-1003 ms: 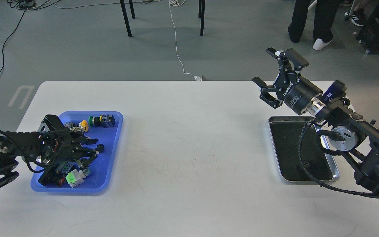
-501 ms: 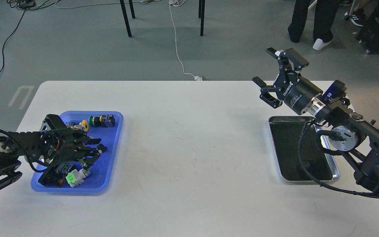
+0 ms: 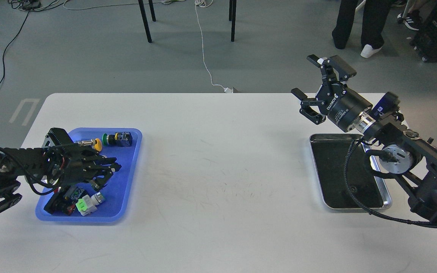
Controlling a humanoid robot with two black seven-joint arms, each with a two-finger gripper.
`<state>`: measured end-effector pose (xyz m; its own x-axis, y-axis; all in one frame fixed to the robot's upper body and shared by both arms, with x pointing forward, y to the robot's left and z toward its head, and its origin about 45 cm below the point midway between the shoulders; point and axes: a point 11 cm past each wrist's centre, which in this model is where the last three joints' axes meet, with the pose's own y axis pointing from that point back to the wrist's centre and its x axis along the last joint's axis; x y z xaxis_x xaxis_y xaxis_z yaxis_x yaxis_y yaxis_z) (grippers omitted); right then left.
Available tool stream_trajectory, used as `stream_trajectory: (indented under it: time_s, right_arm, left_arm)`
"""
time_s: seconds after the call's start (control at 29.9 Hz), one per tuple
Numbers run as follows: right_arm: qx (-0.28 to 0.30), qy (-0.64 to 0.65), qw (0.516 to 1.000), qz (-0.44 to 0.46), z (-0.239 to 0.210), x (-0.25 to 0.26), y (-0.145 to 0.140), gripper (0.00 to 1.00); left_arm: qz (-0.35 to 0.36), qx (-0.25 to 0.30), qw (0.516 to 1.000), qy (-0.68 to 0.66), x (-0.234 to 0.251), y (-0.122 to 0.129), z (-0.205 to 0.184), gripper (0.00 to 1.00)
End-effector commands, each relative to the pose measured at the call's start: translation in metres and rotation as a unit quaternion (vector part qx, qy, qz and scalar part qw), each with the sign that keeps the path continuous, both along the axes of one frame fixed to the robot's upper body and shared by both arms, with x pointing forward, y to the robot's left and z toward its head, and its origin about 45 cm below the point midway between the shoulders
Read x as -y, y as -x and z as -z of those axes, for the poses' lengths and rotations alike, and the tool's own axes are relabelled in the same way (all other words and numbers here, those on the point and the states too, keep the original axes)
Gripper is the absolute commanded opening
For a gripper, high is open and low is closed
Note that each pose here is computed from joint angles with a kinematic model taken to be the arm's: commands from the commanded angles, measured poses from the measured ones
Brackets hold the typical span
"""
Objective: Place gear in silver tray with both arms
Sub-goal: 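Carry the gear with the left gripper and drop it at the table center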
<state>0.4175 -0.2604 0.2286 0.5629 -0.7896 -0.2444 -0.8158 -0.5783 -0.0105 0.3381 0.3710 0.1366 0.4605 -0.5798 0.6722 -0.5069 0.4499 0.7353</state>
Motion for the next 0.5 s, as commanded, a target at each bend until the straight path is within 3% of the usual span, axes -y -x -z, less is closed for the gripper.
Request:
stream_trajectory:
  time_s: [0.0, 0.27, 0.47]
  right_arm:
    - [0.002, 0.002, 1.0, 0.002, -0.002, 0.003, 0.0, 0.99]
    - [0.016, 0.03, 0.999, 0.007, -0.018, 0.036, 0.014, 0.99]
    - [0.001, 0.106, 0.994, 0.025, -0.024, 0.095, 0.045, 0.99]
  left_arm:
    - [-0.007, 0.022, 1.0, 0.016, -0.005, -0.012, -0.029, 0.15]
    - [0.066, 0.069, 0.993, 0.07, 0.069, -0.03, -0.078, 0.15]
    - [0.121, 0.056, 0.986, 0.098, 0.162, -0.041, -0.068, 0.15]
